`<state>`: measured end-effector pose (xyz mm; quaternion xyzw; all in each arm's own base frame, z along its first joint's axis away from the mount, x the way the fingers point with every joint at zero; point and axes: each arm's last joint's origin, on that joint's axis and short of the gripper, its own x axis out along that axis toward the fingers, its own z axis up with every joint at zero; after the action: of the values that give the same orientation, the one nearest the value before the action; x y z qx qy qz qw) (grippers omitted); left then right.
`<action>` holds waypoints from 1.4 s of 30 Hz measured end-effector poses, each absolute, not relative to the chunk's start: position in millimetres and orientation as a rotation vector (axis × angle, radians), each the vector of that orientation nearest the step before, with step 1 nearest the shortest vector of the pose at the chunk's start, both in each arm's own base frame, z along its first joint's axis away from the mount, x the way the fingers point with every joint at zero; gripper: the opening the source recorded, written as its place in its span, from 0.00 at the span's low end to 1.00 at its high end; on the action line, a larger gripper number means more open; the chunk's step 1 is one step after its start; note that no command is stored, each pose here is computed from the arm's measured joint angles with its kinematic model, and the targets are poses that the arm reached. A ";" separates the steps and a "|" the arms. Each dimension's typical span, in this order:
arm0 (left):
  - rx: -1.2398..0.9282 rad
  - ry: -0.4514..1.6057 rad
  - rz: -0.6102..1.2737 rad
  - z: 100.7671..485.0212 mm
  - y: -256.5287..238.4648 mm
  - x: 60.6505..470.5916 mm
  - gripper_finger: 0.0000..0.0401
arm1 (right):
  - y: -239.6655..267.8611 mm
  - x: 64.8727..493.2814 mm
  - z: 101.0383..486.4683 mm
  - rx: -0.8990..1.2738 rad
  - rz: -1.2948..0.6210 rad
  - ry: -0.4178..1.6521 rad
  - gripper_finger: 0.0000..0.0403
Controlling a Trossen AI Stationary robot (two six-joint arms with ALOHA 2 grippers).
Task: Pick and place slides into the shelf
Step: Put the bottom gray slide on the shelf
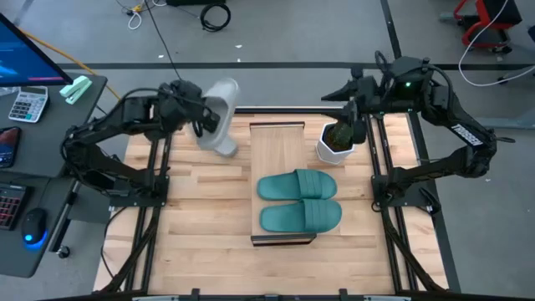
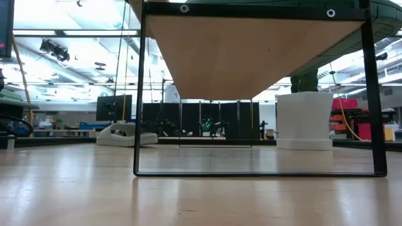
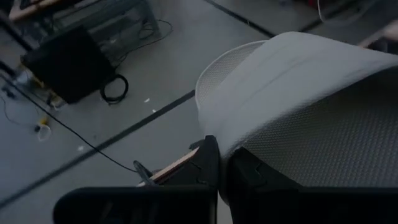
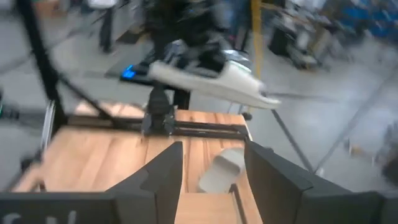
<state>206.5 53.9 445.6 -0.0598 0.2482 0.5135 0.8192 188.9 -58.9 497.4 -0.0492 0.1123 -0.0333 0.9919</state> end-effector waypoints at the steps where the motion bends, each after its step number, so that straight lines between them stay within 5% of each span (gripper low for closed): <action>1: -0.145 0.510 1.106 448.5 56.1 205.2 0.03 | -57.0 192.6 496.1 -0.155 -0.037 0.232 0.44; 8: -0.227 0.424 1.142 456.4 70.7 205.2 0.03 | -35.5 240.9 475.1 -0.642 0.143 0.301 0.44; 17: -0.237 0.478 1.175 443.9 88.8 223.4 0.03 | -17.0 306.1 456.8 -1.150 0.066 0.279 0.45; 35: -0.243 0.396 1.153 446.2 100.2 240.1 0.03 | -2.7 313.8 460.2 -1.206 -0.017 0.250 0.45; 42: -0.263 0.375 1.110 447.9 98.5 243.0 0.03 | -4.2 312.2 461.4 -1.133 -0.062 0.265 0.55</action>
<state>243.0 98.5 447.9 -0.1237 0.1765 0.5224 0.8250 312.2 -4.2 461.4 -0.5349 0.1250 -0.0290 0.8351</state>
